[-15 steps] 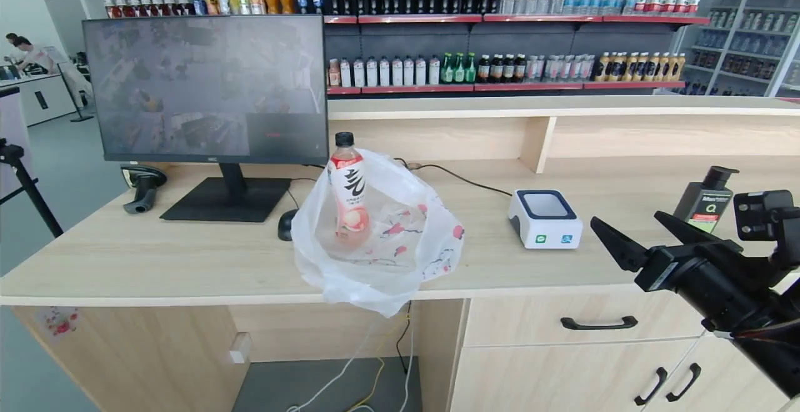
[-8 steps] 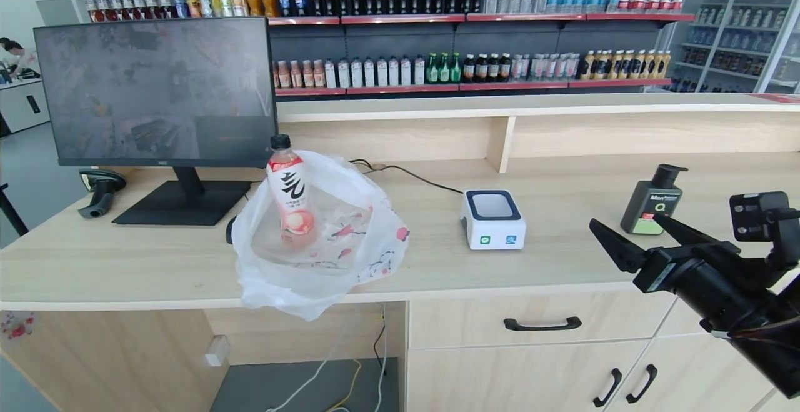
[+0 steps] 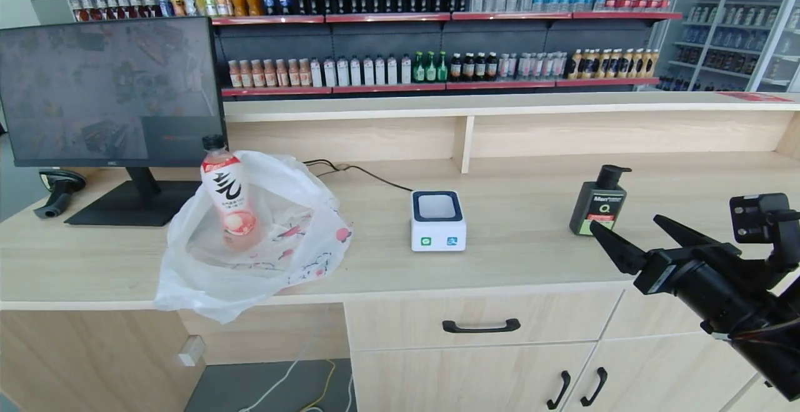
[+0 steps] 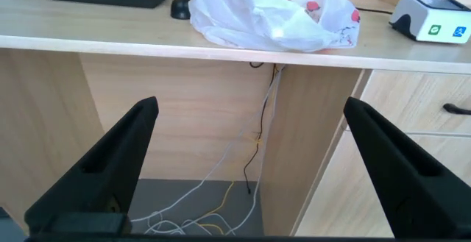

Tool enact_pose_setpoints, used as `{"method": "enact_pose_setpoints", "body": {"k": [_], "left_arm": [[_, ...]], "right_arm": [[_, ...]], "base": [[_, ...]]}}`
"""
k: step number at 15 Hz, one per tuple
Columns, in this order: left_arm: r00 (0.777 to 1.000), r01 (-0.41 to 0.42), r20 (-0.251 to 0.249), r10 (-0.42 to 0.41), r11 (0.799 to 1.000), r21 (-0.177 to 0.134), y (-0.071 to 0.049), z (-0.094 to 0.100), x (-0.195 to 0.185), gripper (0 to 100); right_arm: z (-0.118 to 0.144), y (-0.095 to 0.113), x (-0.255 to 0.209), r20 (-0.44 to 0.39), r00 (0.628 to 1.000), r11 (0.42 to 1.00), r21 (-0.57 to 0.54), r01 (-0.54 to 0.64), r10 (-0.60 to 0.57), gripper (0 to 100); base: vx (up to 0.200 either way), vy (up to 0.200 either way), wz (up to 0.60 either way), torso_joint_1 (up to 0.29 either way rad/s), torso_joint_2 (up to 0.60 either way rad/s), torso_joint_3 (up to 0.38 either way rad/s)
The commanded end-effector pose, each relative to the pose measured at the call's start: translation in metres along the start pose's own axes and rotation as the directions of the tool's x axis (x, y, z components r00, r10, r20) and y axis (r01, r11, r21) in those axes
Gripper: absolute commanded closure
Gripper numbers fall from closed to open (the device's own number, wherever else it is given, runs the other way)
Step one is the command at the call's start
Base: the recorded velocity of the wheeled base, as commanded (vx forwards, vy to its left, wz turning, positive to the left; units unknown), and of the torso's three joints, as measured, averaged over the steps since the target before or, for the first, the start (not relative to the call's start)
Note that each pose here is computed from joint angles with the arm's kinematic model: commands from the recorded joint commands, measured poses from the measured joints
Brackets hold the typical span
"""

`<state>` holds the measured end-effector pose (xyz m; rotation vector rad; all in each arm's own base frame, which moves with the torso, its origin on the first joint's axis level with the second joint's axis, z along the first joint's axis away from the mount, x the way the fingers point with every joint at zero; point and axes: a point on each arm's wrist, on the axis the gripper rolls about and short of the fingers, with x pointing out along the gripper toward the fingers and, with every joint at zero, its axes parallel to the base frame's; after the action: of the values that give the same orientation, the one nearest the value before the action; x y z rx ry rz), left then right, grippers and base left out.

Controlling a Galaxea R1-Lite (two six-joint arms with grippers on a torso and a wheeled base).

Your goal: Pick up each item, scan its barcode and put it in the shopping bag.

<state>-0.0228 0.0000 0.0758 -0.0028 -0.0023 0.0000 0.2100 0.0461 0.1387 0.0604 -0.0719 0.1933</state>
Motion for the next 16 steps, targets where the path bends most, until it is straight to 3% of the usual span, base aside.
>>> {"method": "enact_pose_setpoints", "body": {"k": [1,5,7,13,16], "left_arm": [[1.0,0.0,0.001,0.0,1.0,0.0,0.0,0.0,0.0,0],[1.0,0.0,-0.001,0.0,1.0,0.0,0.0,-0.0001,0.0,0],[1.0,0.0,0.001,0.0,1.0,-0.003,0.0,0.0,0.0,0],[1.0,0.0,0.001,0.0,1.0,-0.002,0.0,0.0,0.0,0],[1.0,0.0,0.002,0.0,1.0,-0.002,0.0,0.0002,0.0,0]], "right_arm": [[-0.0005,0.0,-0.0001,-0.002,1.0,1.0,0.0,0.0,0.0,0],[-0.0032,-0.0001,-0.0012,-0.016,1.0,1.0,0.001,0.001,-0.001,0],[-0.0042,0.0001,-0.0006,-0.021,1.0,1.0,-0.001,-0.001,0.001,0],[-0.0082,-0.0002,-0.0048,-0.043,0.999,1.0,0.0,0.0,0.0,0],[-0.0095,-0.0002,-0.0041,-0.05,0.999,1.0,-0.002,0.001,-0.001,0]], "base": [[0.0,-0.2,0.0,-0.002,0.0,0.002],[0.0,-0.2,0.0,0.004,0.0,0.004],[0.2,-0.2,0.0,0.005,0.0,0.002],[0.2,0.0,0.0,0.002,0.0,0.003],[0.0,0.0,0.0,0.0,0.0,0.0]]}}
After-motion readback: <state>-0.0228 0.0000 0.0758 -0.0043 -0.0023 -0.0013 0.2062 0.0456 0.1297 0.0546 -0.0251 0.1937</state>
